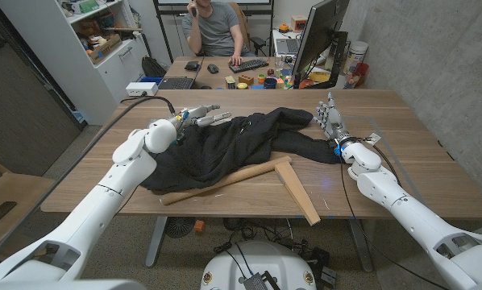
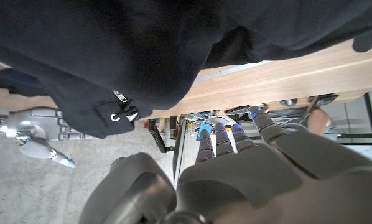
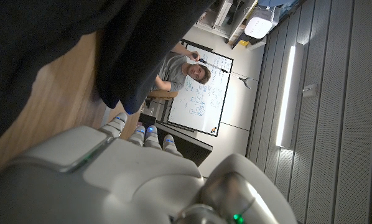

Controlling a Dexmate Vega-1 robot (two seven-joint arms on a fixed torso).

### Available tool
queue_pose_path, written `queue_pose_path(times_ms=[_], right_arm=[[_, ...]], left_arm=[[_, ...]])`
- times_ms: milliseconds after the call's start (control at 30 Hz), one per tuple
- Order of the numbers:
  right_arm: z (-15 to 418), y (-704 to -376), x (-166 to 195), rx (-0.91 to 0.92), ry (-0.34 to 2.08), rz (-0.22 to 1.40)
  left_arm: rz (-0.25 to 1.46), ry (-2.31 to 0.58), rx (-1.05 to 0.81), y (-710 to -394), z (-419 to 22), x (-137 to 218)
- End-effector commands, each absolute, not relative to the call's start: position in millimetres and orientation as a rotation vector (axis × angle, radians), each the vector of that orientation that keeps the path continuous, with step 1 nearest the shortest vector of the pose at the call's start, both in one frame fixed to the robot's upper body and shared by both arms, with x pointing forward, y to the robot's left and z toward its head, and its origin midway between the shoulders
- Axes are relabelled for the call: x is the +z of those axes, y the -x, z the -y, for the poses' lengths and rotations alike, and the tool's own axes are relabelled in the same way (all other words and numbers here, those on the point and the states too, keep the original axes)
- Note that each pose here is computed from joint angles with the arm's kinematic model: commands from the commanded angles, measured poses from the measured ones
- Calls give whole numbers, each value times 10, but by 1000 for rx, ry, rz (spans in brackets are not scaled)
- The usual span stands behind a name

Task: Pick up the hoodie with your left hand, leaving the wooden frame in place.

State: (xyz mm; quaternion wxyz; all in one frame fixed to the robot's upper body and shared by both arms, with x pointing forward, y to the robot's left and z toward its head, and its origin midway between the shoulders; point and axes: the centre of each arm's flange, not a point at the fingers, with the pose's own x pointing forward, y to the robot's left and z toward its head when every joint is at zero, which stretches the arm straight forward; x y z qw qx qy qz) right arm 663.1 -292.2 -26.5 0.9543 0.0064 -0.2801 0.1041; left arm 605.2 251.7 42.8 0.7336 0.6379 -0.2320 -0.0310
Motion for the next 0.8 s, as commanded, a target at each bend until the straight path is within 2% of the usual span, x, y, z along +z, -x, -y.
queue_pose_path(times_ms=[33, 800], right_arm=[[2934, -6612, -266, 205, -9, 571], [2875, -6674, -222, 225, -17, 576]], left_arm=[[532, -1509, -155, -6174, -2295, 266], [449, -1591, -181, -6273, -2072, -309]])
